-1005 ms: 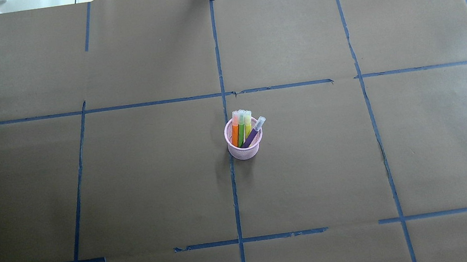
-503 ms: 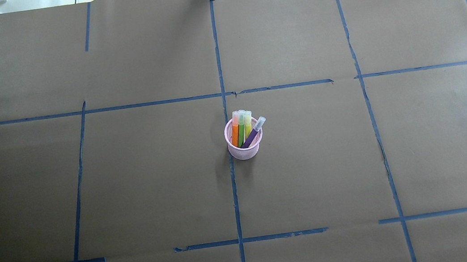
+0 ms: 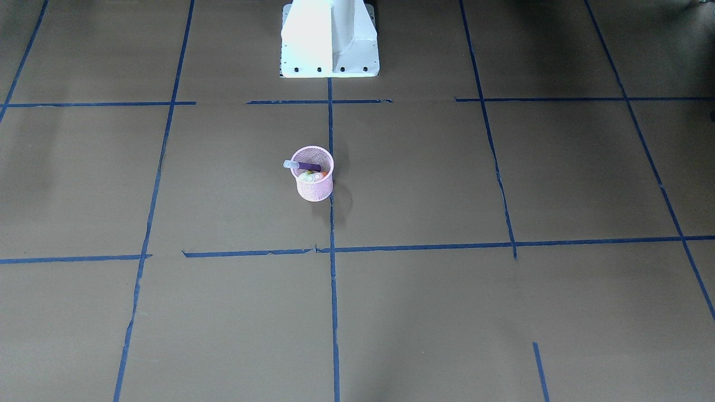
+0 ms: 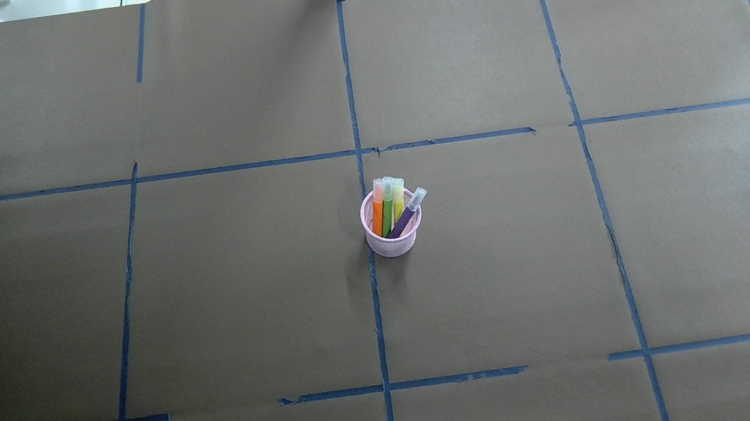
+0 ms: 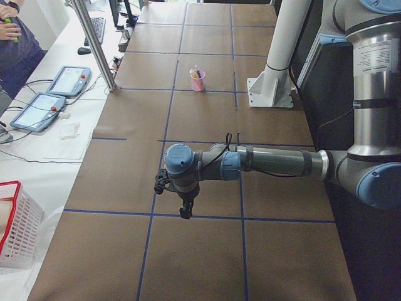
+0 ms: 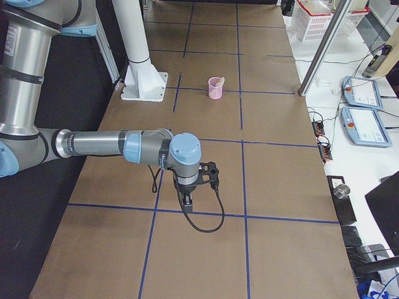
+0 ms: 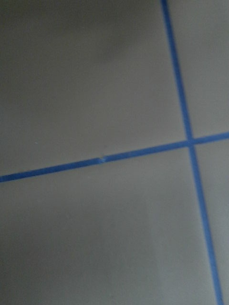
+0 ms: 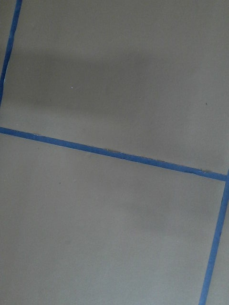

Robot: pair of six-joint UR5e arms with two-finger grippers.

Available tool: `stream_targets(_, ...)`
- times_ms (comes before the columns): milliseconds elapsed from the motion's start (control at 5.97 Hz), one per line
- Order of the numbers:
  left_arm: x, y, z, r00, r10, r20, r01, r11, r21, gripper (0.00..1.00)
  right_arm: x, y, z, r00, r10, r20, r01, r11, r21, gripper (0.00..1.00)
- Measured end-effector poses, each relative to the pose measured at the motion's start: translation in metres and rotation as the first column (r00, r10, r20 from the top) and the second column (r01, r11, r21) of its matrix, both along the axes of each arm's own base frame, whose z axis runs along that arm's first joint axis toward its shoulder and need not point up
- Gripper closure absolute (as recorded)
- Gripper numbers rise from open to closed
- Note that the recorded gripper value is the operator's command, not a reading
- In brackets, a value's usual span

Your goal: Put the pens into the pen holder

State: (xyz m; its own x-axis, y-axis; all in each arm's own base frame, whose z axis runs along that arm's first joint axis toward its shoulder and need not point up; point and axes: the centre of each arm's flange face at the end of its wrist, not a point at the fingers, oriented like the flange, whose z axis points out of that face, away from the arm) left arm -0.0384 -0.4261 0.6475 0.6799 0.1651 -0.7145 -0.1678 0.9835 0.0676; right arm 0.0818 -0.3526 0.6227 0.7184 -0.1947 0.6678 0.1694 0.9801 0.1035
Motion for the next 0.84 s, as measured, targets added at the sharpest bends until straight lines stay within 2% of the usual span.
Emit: stream_targets(838, -0.0027, 0.0093, -0.0050, 1.000, 0.000, 0.011, 0.000, 1.000, 0.018, 0.00, 0.0000, -0.0002, -0.0002, 1.000, 0.008, 0.000, -0.008, 1.000, -0.007, 0.00)
